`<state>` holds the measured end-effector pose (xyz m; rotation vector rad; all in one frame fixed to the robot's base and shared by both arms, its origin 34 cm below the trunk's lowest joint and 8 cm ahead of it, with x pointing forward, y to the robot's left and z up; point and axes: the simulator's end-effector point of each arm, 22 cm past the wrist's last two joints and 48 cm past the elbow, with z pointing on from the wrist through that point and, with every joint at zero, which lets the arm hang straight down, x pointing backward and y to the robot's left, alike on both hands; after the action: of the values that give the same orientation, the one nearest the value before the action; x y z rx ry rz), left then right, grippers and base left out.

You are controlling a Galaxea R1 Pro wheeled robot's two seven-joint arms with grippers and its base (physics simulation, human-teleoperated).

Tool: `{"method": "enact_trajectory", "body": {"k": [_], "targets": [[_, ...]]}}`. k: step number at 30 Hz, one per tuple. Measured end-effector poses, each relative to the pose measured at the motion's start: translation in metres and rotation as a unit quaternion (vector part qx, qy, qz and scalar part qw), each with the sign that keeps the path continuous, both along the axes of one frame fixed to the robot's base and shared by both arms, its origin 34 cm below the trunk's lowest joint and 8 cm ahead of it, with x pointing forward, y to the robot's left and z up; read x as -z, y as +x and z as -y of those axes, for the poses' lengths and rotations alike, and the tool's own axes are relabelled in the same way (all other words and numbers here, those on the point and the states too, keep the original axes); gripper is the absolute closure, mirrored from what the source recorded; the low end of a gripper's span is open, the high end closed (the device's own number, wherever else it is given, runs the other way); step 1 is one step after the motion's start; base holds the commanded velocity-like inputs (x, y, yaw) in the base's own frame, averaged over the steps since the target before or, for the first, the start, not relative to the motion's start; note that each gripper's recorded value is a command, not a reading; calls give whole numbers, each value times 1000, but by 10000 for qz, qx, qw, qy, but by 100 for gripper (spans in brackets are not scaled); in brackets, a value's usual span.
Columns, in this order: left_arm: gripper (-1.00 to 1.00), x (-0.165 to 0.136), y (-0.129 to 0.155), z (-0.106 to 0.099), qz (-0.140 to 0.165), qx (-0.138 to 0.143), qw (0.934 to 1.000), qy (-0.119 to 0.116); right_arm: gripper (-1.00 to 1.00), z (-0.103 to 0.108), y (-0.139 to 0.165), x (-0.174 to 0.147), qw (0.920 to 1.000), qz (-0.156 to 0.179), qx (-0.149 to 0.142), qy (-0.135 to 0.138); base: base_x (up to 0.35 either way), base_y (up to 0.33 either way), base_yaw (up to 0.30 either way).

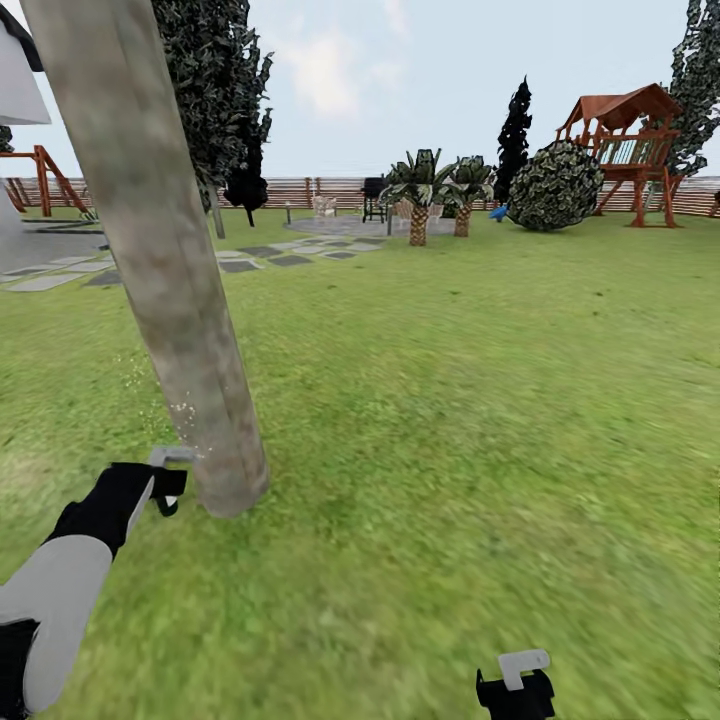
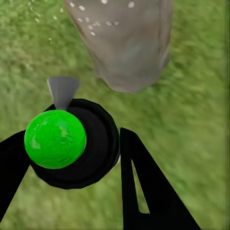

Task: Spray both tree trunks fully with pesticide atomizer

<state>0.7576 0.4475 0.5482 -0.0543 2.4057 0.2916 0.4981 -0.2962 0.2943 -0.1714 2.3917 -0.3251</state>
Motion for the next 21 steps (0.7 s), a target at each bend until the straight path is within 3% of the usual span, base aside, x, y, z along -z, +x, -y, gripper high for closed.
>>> {"method": "enact_trajectory", "body": {"k": [3,6,10,17,21], "targets": [[100,-7,0,-14,26,-69,9999,68,-100,0,0,0,10000,-4,0,1,0,0,0],[100,-15,-7,-47,30,-221,9995,243,-100,0,0,0,10000,-3,-1,1,0,0,0],[100,-15,-6,-44,35,-199,9996,206,-100,0,0,0,10000,-6,-1,1,-153,0,0],[100,-45,15,-23,386,75,9992,34,-100,0,0,0,10000,-4,0,1,-97,0,0],[100,-76,22,-29,339,-86,9994,-39,-100,0,0,0,10000,-1,-1,1,-2,0,0]]}}
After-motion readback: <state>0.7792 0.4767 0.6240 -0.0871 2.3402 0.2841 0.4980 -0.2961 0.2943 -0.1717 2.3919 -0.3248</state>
